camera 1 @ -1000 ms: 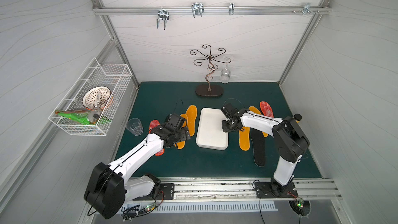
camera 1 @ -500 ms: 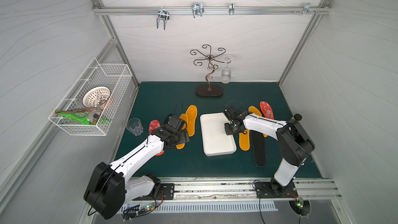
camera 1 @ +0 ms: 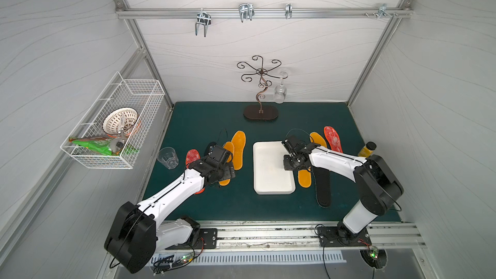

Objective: Put the insoles into the storage box
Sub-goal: Place the storage box at the center of the board, then pick up the insole from the center of the board.

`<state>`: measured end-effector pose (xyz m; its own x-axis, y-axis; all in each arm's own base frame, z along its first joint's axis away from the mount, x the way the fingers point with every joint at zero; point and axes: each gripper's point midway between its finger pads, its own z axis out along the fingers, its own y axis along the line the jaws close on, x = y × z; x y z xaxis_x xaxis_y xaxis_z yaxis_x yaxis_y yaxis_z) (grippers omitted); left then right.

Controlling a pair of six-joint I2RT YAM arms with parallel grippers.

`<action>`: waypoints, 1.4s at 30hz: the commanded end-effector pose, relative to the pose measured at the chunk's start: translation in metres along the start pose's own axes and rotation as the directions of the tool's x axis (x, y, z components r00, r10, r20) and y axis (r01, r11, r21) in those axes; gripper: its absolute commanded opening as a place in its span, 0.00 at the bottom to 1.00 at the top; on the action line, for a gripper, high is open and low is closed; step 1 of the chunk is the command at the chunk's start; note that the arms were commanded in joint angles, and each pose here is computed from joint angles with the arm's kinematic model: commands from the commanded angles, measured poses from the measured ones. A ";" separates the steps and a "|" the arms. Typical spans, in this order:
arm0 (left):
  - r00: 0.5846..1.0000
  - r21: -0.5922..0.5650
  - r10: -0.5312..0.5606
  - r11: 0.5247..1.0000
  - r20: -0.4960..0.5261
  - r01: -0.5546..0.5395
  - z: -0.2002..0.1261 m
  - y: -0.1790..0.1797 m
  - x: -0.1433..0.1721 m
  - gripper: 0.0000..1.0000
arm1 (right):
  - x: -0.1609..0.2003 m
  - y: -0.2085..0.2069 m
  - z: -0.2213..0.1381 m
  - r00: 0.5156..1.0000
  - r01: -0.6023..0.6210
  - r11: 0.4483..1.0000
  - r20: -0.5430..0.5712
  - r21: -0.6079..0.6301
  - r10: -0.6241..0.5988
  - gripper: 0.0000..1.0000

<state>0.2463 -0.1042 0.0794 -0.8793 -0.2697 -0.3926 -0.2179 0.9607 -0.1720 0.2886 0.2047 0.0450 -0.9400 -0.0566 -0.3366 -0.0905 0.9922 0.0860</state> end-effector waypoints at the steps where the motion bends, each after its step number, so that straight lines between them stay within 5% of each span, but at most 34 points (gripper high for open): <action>1: 0.999 0.014 -0.012 1.000 0.043 0.011 -0.003 -0.004 -0.010 0.89 | -0.007 0.006 0.002 0.999 -0.042 0.999 0.013 -0.026 0.042 0.04; 9: 0.999 0.011 -0.012 1.000 0.043 0.012 0.000 -0.004 -0.010 0.89 | -0.007 0.016 0.008 0.998 -0.058 0.996 -0.012 -0.064 0.057 0.06; 12: 0.999 0.010 -0.006 1.000 0.046 0.005 0.000 -0.004 -0.011 0.87 | -0.007 0.017 0.008 0.999 -0.052 0.996 -0.009 -0.069 0.052 0.14; 16: 0.999 0.027 0.015 1.000 0.047 -0.016 -0.004 -0.012 -0.017 0.77 | -0.011 0.020 0.000 1.000 -0.024 0.996 0.004 -0.086 0.024 0.45; 21: 0.995 0.043 0.032 0.998 0.092 -0.036 -0.018 -0.026 -0.039 0.72 | -0.025 0.011 -0.029 0.996 0.018 0.998 0.087 -0.054 -0.013 0.63; 30: 0.992 -0.033 0.096 0.995 0.085 -0.094 -0.009 -0.044 -0.074 0.55 | -0.052 -0.008 -0.091 0.942 0.119 0.993 0.316 0.003 -0.114 0.67; 42: 0.994 -0.048 0.106 0.993 -0.023 -0.107 0.035 -0.043 -0.086 0.60 | -0.022 0.013 -0.062 0.912 0.247 0.966 0.355 -0.070 -0.207 0.67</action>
<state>0.3302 -0.1160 0.0793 -0.9119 -0.1866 -0.3657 -0.1773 0.9824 -0.0591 0.2820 0.1972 0.1049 -0.7699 -0.1948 -0.6078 -0.2907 0.9548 0.0623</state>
